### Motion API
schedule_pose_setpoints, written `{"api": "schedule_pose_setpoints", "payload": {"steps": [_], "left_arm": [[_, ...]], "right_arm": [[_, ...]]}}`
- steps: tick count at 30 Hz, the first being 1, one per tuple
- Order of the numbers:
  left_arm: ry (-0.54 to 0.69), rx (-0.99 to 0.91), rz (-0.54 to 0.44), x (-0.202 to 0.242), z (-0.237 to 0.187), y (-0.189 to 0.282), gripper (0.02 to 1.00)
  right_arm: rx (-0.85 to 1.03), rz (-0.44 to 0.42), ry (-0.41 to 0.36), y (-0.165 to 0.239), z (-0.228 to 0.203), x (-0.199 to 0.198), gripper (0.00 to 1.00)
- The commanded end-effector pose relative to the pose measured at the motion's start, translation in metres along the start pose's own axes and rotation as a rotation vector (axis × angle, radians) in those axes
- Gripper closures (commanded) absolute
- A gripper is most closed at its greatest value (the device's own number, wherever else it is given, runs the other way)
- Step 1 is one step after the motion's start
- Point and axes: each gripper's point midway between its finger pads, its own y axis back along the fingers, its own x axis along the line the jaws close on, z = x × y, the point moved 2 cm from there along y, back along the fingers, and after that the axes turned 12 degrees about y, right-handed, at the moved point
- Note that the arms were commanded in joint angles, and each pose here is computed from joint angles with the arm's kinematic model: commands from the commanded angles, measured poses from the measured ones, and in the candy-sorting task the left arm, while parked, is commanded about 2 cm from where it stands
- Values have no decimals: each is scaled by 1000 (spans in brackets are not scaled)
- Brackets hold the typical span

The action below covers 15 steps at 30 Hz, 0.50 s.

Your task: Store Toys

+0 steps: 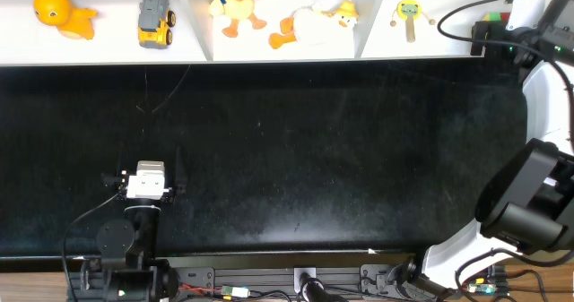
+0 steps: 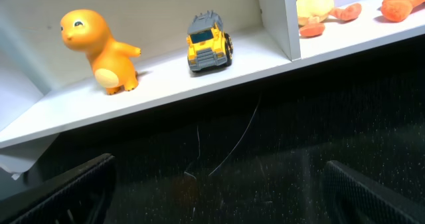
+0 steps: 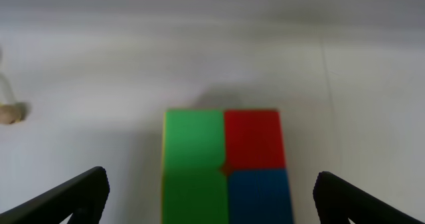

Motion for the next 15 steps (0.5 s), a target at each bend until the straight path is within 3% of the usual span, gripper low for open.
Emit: {"api": "schedule_pose_setpoints", "payload": {"steps": [1, 15], "left_arm": [[10, -6, 7, 1, -1, 0, 20], [10, -6, 7, 0, -1, 0, 20]], "right_arm": [[-30, -33, 0, 29, -5, 9, 5], [-58, -39, 3, 91, -54, 65, 3]]}}
